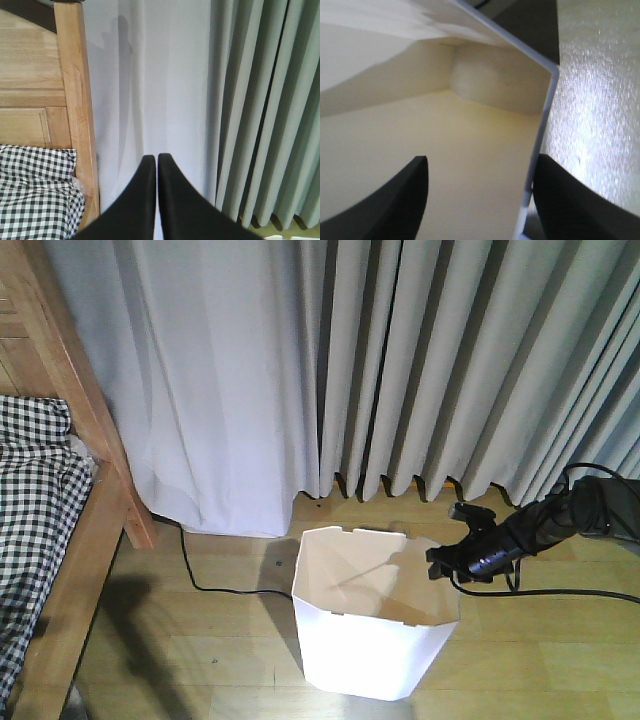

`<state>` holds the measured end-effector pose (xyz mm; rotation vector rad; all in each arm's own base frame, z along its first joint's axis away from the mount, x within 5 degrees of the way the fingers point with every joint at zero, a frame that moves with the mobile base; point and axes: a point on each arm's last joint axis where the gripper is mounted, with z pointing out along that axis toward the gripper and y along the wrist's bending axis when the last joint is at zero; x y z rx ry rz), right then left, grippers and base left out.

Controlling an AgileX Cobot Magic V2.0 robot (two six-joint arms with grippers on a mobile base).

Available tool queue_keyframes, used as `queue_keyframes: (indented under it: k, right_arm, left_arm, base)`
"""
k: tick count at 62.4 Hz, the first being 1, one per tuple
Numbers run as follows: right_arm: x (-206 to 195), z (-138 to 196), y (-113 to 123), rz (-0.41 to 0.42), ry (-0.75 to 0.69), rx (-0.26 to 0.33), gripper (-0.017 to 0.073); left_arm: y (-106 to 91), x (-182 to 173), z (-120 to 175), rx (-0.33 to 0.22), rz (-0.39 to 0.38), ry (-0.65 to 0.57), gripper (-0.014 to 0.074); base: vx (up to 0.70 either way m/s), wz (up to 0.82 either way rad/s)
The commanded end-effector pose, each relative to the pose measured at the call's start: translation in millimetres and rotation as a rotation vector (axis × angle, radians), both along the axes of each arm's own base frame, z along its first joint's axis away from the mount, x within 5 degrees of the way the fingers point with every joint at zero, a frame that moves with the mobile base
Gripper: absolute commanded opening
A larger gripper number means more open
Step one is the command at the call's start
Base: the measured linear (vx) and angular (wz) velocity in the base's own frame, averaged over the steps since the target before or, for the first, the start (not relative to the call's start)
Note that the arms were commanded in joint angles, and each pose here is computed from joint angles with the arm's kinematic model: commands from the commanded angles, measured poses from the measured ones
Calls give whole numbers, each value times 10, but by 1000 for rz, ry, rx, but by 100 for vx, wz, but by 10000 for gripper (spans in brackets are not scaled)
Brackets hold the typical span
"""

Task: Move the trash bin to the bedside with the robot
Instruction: 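Lower the bin to the floor with the right gripper, then open the right gripper and raise it away from the bin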

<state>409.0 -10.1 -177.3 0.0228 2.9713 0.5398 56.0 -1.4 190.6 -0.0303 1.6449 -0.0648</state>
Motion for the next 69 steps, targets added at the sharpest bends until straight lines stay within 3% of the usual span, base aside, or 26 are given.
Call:
queue_keyframes:
  k: [1,15,24,35,51,60,69]
  right_arm:
    - [76,327,-26,-14,-36,-17,437]
    - [-253,758,-211,-37,-109,-273,437]
    - [-418,1239,-268,19,-175,-375,437]
    - [-526,2061,-248,61,-308,-397,437]
    - [-795,3558,-193,15,-672,-435,437]
    - [-1083,4366,-93,22,-894,-396,437]
    - [-1484,4957,21,43,-1073,-350,437]
  left_arm:
    - [-3,6,-18,-14,-5,-60,-6]
    - [-3,6,-18,-14,-5,-60,-6]
    - [-3,6,-18,-14,-5,-60,-6]
    - [-3,6,-18,-14,-5,-60,-6]
    - [-3,6,-18,-14,-5,-60,-6]
    - [-3,6,-18,-14,-5,-60,-6]
    - [-3,6,-18,-14,-5,-60,-6]
  base:
    - [0,0]
    - [0,0]
    - [0,0]
    - [0,0]
    - [0,0]
    - [0,0]
    - [0,0]
